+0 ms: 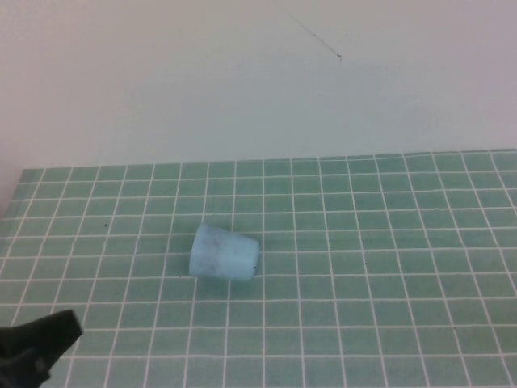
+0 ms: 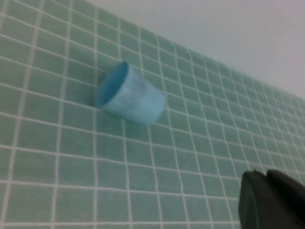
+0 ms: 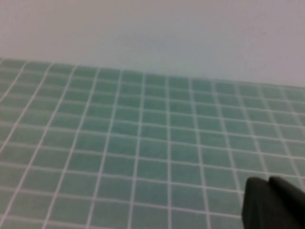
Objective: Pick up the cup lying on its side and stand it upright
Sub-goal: Stand the fallen cup upright
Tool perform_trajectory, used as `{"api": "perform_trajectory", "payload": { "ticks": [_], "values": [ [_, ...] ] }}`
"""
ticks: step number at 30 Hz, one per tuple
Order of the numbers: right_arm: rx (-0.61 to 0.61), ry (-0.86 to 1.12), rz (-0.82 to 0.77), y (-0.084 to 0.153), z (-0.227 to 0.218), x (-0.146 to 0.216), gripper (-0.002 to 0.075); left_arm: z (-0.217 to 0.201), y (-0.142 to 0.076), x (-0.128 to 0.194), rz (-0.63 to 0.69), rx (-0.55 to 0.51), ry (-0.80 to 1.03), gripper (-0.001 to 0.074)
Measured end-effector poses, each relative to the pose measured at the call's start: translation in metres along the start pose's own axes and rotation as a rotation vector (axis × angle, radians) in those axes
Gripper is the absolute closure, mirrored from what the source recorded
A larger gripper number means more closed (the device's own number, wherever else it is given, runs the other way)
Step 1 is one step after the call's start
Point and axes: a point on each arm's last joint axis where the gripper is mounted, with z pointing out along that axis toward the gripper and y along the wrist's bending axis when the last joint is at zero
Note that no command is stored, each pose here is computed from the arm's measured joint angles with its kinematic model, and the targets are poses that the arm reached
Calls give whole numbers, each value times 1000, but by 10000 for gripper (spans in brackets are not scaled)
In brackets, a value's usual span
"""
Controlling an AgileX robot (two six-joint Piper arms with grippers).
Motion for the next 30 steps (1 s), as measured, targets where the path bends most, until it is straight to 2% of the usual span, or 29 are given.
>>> {"api": "perform_trajectory", "payload": {
  "ticks": [5, 11, 14, 19, 21, 24, 30],
  "values": [
    [-113, 92, -28, 9, 15, 1, 728, 41, -12, -27, 48, 116, 168, 736],
    [-154, 178, -38, 13, 29, 4, 728, 104, -1, -61, 99, 87, 322, 727],
    [-158, 193, -40, 13, 31, 5, 728, 135, 6, -77, 135, 68, 389, 639],
    [-158, 193, -40, 13, 31, 5, 728, 192, 24, -90, 146, 88, 507, 329],
    [-158, 193, -40, 13, 31, 5, 729, 215, 32, -92, 142, 100, 554, 250],
    [-158, 193, -40, 13, 31, 5, 728, 245, 43, -96, 136, 113, 596, 223],
    [-158, 193, -40, 13, 31, 5, 729, 293, 65, -93, 102, 125, 662, 229]
  ]
}}
